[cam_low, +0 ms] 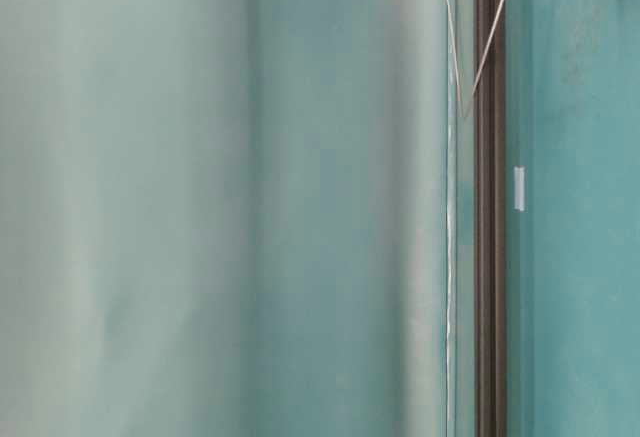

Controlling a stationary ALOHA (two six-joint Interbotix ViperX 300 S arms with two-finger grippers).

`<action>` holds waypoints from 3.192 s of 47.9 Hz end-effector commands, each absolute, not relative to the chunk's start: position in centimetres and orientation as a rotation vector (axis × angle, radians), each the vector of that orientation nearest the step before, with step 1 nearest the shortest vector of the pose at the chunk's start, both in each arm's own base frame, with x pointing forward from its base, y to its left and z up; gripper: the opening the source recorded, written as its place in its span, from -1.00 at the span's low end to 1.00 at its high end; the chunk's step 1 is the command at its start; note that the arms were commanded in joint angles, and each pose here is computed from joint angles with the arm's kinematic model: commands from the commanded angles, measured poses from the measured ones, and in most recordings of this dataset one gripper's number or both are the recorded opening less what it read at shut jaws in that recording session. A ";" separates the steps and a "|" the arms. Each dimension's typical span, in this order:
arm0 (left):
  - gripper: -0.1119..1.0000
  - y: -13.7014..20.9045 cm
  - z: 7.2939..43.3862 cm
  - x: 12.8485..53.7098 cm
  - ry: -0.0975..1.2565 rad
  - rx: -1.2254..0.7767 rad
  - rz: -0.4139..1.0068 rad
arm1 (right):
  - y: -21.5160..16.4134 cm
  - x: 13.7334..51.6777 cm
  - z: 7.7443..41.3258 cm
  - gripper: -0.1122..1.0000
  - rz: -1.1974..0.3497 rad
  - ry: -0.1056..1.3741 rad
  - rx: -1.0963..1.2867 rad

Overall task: Insert the wire through the hole in the metal fitting.
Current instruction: 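Move the right gripper toward the silver wire near the frame, then lower the right gripper around the wire end and close on it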

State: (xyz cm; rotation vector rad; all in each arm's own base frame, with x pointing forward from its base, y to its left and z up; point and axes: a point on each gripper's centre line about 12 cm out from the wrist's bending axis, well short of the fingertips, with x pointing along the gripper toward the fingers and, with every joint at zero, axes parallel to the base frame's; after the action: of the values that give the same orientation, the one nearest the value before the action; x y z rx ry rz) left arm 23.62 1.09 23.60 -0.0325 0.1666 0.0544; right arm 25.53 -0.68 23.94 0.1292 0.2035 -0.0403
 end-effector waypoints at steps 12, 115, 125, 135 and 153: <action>0.87 1.3 20.8 26.7 0.242 -0.027 0.062 | -0.9 28.9 22.1 0.30 -0.049 0.272 0.131; 0.92 1.5 17.9 27.5 0.270 -0.011 0.066 | 2.6 35.1 12.4 0.30 -0.046 0.664 0.314; 0.92 1.5 17.8 27.4 0.275 -0.013 0.066 | 2.6 35.1 12.1 0.30 -0.049 0.673 0.316; 0.92 1.5 17.8 27.4 0.276 -0.013 0.066 | 2.6 35.1 11.5 0.30 -0.053 0.690 0.314; 0.92 1.4 17.7 27.4 0.279 -0.013 0.064 | 2.6 35.1 11.0 0.30 -0.055 0.700 0.315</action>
State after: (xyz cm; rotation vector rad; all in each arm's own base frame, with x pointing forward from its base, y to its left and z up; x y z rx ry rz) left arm 27.24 1.37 17.36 -0.0112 0.2947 0.0626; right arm 34.76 2.50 10.54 0.3112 0.7199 -0.0589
